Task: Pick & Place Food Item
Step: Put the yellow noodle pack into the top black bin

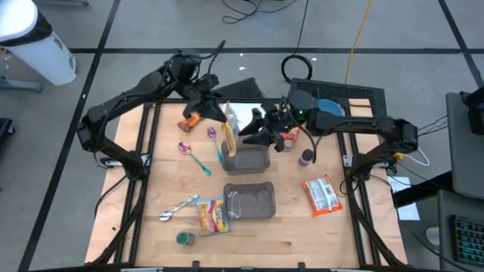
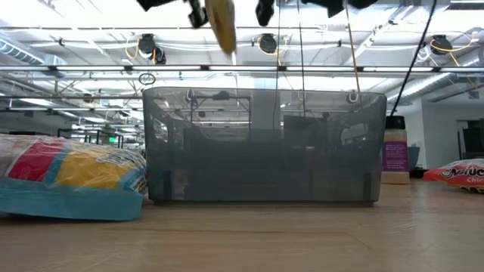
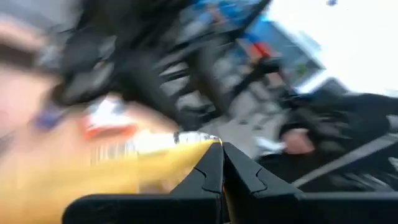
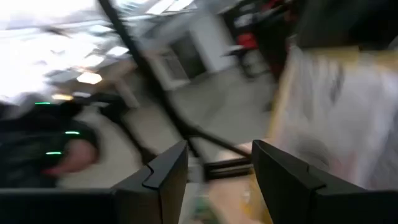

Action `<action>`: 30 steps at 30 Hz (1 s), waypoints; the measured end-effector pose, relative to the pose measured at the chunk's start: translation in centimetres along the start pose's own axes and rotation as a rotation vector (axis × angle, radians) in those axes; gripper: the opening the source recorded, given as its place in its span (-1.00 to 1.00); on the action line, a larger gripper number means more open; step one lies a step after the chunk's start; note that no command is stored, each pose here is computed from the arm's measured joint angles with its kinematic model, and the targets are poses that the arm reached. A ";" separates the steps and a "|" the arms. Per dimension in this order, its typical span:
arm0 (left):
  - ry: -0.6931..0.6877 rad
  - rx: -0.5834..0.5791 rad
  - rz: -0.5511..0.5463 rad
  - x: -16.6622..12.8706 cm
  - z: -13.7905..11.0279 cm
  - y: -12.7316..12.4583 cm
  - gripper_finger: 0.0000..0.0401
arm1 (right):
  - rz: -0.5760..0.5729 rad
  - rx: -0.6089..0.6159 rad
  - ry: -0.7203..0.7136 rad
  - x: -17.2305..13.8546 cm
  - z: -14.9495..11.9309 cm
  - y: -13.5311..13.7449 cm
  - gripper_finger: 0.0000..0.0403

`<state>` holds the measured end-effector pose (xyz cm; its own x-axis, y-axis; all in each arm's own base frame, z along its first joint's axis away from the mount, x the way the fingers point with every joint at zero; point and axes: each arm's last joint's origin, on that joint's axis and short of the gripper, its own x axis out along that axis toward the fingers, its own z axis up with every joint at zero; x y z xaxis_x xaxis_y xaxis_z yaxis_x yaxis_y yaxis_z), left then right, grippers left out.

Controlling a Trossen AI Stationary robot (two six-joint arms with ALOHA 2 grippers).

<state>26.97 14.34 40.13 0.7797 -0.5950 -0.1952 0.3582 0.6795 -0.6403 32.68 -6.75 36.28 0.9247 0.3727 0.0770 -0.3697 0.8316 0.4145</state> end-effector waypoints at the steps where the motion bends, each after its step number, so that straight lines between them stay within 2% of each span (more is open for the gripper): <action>1: 0.016 -0.018 0.059 -0.1 -0.5 0.3 -1.00 | -0.066 -0.034 0.012 -0.4 0.0 0.2 -0.15; 5: 0.137 -0.031 0.349 -0.1 -2.5 1.4 -1.00 | -0.286 -0.160 0.030 -1.6 0.1 0.9 -0.15; 8: 0.239 -0.018 0.490 0.6 -3.4 2.2 -0.99 | -0.319 -0.217 0.058 -1.8 0.0 1.2 -0.15; 15: 0.400 0.097 0.450 3.5 -4.6 1.7 -0.99 | -0.319 -0.269 0.217 -2.0 -1.4 0.6 -0.15; 21: 0.605 0.272 0.532 5.5 -5.8 -0.2 -0.99 | -0.264 -0.374 0.311 -2.2 -2.1 0.6 -0.15; 26: 0.701 0.446 0.595 6.6 -4.7 -2.6 -0.97 | -0.247 -0.460 0.335 -2.1 -2.3 0.4 -0.15; 30: 0.678 0.557 0.616 7.3 -2.6 -4.9 -0.98 | -0.244 -0.480 0.374 -1.9 -3.0 -0.1 -0.15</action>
<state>29.61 5.54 39.89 0.5198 -0.0808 -0.8505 0.3177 0.9424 0.1046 30.75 -6.32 33.40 0.9253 0.1965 -0.3244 -0.2328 0.9695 -0.0769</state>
